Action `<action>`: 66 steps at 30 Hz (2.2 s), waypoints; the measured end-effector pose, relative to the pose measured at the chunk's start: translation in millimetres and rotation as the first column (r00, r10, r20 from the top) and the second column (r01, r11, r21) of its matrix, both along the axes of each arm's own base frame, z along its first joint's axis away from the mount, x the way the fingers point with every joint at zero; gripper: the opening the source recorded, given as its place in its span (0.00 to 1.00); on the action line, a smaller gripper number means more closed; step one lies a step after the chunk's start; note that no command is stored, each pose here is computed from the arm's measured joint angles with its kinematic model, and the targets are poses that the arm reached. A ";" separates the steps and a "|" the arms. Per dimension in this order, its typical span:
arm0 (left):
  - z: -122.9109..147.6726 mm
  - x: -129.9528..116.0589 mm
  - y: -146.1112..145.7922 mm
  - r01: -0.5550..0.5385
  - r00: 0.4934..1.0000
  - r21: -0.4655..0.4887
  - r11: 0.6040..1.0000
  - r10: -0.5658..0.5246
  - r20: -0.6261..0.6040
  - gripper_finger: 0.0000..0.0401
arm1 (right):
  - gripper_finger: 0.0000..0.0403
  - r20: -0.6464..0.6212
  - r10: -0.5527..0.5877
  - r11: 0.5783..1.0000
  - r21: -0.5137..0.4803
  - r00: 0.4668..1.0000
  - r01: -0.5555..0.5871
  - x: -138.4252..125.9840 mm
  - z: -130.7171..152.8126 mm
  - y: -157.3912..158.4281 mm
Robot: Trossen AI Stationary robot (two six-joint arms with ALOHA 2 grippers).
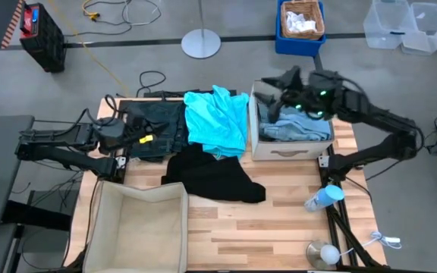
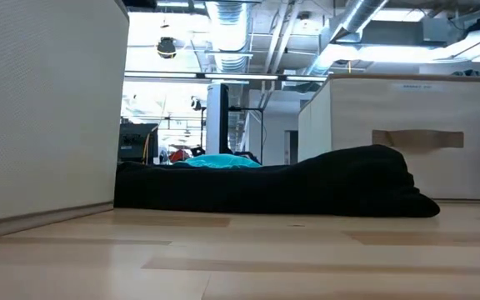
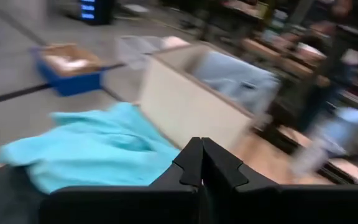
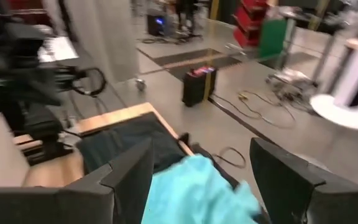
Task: Sort clothes
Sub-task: Put the dark blue pants into the bottom laundry bin
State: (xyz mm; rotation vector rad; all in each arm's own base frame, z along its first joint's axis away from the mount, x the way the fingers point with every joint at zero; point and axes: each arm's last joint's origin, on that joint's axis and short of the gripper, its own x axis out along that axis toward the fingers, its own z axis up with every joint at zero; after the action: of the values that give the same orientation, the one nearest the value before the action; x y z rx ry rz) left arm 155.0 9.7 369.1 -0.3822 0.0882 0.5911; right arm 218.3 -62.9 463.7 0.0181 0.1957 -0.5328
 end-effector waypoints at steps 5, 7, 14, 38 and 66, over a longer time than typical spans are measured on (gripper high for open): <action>-1.2 -1.7 5.2 -0.089 0.996 0.000 0.996 0.089 -0.005 0.10 | 0.68 -0.043 0.080 0.996 -0.024 0.996 -0.081 44.4 -17.4 9.2; -1.2 -1.8 6.9 -0.100 0.995 0.001 0.995 0.100 -0.006 0.13 | 0.68 -0.092 0.099 0.995 -0.022 0.991 -0.102 63.8 -30.6 10.6; -15.7 0.5 26.4 -0.212 0.974 -0.086 0.974 0.203 -0.100 0.27 | 0.68 -0.208 0.122 0.992 0.008 0.971 -0.123 111.2 -71.6 10.0; -119.9 18.2 141.7 -0.444 0.733 -0.463 0.767 0.014 -0.680 0.44 | 0.68 -0.162 0.182 0.983 0.023 0.970 -0.181 135.6 -74.6 30.3; -221.0 48.6 167.7 -0.520 0.430 -0.514 0.682 -0.311 -0.848 0.79 | 0.68 -0.134 0.199 0.979 0.072 0.971 -0.191 136.3 -74.7 41.0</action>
State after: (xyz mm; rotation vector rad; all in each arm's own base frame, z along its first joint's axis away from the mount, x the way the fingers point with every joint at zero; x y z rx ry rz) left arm 203.5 177.3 148.1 -0.8344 1.4675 0.8495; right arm 354.6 -21.9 389.0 0.0183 0.3476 -0.3316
